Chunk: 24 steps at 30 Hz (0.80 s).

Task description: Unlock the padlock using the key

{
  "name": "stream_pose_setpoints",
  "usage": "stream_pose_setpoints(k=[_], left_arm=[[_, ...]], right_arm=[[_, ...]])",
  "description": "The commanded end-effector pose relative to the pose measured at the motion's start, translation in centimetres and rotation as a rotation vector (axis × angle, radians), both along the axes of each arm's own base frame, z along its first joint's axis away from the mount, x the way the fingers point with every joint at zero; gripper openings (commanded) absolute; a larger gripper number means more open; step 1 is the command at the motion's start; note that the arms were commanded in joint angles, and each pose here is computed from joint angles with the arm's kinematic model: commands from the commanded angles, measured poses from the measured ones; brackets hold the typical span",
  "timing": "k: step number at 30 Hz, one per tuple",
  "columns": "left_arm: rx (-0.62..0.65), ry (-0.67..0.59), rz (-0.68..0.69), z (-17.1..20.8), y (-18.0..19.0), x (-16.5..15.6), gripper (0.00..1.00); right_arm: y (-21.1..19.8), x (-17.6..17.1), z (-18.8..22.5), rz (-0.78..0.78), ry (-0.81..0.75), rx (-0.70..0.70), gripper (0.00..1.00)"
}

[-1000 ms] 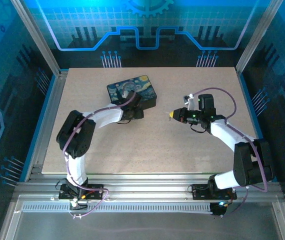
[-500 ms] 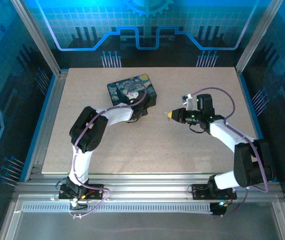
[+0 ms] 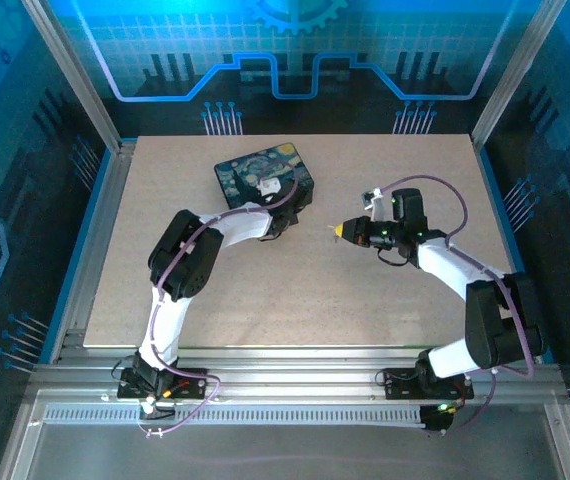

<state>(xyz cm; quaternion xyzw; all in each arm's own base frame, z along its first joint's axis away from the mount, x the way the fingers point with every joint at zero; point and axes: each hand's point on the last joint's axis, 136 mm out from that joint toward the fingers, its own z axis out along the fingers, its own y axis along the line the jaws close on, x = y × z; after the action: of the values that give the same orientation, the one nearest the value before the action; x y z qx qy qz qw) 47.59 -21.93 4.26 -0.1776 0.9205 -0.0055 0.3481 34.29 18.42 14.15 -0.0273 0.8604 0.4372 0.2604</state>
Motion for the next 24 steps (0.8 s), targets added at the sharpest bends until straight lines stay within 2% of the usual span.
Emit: stream_pose_setpoints(k=[1, 7, 9, 15, 18, 24], left_arm=[[0.025, -0.032, 0.020, 0.6, 0.2, 1.0, 0.30], [0.032, -0.021, -0.001, 0.5, 0.2, 0.8, 0.22], [0.033, -0.016, -0.004, 0.4, 0.3, 0.7, 0.16], [-0.011, 0.022, -0.057, 1.2, -0.4, -0.4, 0.08], [-0.069, 0.076, -0.121, 2.5, -1.3, -1.6, 0.04], [-0.320, 0.215, -0.179, 4.5, -2.1, -4.4, 0.00]], right_arm=[[0.9, -0.8, -0.3, 0.052, -0.010, 0.007, 0.00], [0.9, -1.1, -0.4, 0.062, -0.011, -0.007, 0.00], [0.9, -1.2, -0.4, 0.064, -0.010, -0.007, 0.00], [1.0, -1.4, -0.2, 0.076, -0.008, -0.011, 0.00], [1.1, -1.7, -0.3, 0.087, -0.007, -0.023, 0.00], [1.6, -2.8, -0.9, 0.101, 0.005, -0.022, 0.00]])
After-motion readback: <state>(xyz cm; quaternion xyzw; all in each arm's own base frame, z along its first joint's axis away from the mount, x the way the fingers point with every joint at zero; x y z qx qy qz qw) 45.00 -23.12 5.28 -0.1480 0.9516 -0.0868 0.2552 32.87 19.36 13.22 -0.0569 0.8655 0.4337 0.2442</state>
